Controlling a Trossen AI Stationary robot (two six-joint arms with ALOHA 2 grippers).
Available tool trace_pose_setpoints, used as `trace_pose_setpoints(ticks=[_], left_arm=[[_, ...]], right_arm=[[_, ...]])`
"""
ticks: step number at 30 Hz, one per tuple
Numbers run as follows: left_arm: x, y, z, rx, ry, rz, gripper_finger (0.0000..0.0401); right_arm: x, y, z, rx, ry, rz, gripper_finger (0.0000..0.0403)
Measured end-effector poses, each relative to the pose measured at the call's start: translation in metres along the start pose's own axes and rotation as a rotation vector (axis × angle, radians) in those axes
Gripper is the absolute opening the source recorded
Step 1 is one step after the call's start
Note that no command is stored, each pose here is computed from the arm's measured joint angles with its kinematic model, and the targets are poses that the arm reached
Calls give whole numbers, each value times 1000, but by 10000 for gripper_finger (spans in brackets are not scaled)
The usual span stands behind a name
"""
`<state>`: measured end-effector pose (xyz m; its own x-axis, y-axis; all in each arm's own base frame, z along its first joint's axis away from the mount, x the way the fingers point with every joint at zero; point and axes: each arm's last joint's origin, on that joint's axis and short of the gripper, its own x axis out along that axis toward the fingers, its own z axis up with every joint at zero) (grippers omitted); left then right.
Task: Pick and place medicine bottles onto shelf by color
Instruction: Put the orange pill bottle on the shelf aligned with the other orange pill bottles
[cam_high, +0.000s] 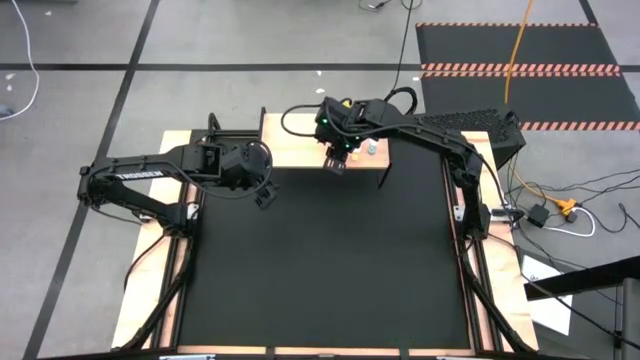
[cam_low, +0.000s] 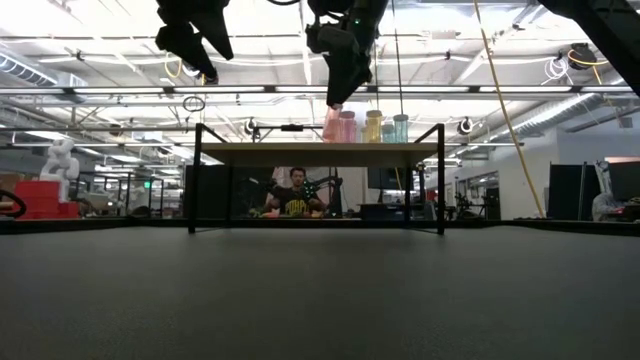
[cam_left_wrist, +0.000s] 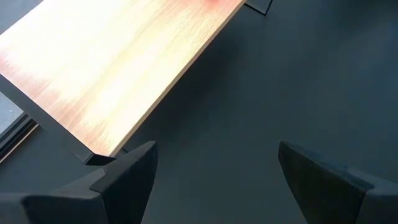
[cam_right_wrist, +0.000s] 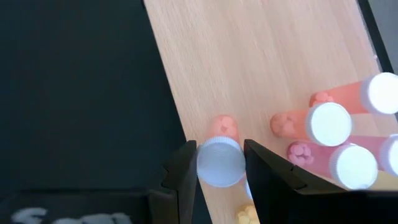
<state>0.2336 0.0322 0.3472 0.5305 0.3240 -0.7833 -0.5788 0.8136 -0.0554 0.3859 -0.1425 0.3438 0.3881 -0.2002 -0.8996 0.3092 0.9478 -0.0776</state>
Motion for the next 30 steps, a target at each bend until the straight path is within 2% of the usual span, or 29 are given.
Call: trace_pose_setpoints(ticks=[9,18,30], left_arm=[[0,0,0,15,0,0,333],[0,0,0,-2,-1,0,333],[0,0,0,-13,0,0,333]], right_arm=[[0,-5,0,29,1,-1,118],[0,-4,0,30,0,1,142],[0,-5,2,30,-22,-5,144]])
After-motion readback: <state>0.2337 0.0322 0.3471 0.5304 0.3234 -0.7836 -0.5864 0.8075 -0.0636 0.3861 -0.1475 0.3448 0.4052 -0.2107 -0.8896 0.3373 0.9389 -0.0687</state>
